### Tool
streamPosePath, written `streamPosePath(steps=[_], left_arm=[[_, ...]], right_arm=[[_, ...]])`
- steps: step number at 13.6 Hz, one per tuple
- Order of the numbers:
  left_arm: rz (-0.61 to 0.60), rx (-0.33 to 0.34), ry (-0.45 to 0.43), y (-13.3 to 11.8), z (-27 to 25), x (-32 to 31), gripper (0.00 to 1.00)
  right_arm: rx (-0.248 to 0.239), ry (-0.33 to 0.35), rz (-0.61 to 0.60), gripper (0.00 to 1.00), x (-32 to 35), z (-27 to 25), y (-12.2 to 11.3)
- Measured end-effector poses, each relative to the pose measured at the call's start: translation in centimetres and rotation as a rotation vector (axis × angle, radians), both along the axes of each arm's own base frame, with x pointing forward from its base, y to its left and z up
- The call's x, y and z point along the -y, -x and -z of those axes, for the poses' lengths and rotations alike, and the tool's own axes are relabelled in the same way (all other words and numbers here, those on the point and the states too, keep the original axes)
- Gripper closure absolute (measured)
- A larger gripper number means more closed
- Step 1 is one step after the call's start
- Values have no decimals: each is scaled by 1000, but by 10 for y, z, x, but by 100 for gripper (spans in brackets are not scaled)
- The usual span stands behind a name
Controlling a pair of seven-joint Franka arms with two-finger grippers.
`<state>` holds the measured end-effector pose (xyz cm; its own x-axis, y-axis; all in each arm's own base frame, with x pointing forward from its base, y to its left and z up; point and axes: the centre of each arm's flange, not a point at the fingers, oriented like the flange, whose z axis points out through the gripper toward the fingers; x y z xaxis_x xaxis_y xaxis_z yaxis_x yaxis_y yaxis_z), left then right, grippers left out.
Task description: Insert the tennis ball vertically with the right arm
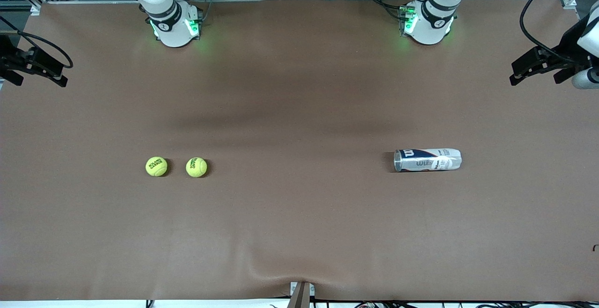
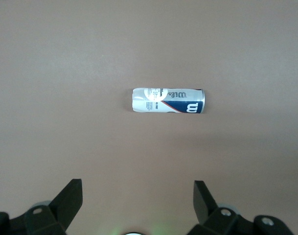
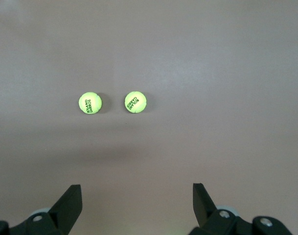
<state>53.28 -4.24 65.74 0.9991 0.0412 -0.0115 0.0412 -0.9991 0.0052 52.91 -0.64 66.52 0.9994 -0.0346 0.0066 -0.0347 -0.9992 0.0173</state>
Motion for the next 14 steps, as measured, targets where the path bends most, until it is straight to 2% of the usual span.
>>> streamPosePath(steps=[14], left_arm=[[-4, -5, -1, 0, 0, -2, 0]], right_arm=[[-9, 0, -1, 0, -1, 5, -3]])
